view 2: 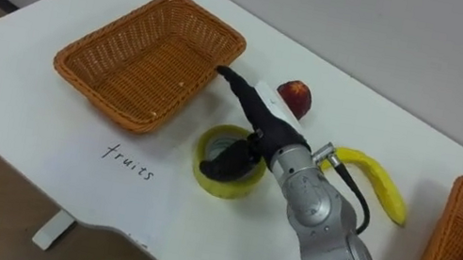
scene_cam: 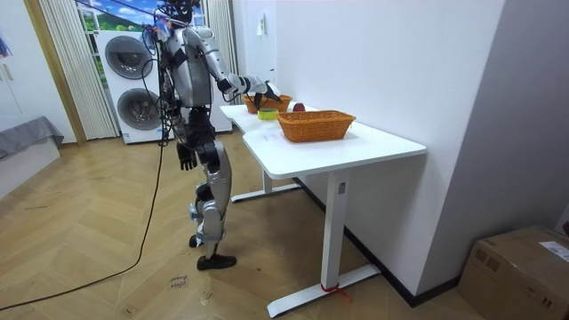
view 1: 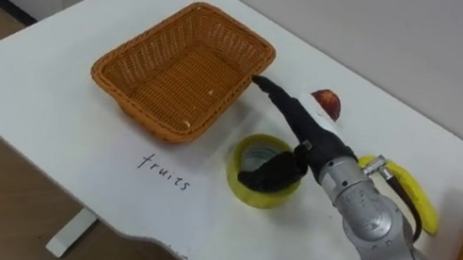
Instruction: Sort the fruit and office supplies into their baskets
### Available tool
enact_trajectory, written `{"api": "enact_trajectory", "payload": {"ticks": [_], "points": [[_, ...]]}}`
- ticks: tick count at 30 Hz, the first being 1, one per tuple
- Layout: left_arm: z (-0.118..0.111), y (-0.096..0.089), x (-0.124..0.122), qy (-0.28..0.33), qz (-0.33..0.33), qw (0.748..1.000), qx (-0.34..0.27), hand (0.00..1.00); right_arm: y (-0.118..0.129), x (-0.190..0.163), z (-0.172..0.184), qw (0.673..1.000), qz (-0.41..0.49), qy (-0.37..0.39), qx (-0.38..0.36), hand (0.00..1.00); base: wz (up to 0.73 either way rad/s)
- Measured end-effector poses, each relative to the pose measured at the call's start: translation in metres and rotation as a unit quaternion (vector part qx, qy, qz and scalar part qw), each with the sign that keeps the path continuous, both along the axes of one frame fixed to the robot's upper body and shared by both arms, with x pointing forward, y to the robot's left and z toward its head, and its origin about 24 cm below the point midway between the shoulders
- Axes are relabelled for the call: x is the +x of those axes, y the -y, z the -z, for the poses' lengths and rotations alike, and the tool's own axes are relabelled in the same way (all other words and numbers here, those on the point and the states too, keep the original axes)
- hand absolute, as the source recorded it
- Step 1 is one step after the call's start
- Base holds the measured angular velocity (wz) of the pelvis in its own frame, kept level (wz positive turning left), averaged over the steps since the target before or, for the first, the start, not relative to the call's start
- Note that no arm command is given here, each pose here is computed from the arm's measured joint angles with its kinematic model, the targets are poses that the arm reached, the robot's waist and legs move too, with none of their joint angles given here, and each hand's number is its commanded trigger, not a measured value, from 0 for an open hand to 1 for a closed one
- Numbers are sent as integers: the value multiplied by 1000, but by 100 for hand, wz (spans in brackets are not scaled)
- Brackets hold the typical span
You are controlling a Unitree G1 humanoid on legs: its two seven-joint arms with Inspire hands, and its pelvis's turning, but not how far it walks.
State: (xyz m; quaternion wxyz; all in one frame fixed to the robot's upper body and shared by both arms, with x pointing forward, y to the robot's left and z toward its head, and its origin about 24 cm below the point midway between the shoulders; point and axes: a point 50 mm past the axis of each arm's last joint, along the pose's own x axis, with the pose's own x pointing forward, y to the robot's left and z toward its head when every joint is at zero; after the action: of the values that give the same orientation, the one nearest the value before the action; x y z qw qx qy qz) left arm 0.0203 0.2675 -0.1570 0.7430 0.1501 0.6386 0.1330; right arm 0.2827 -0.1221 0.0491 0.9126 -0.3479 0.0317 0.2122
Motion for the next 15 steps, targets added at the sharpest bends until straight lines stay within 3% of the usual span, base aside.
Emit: {"api": "enact_trajectory", "payload": {"ticks": [15], "points": [[0,1,0,1,-1,1000,-2,0,1,1,3,1000,14,11,7,0,1]]}}
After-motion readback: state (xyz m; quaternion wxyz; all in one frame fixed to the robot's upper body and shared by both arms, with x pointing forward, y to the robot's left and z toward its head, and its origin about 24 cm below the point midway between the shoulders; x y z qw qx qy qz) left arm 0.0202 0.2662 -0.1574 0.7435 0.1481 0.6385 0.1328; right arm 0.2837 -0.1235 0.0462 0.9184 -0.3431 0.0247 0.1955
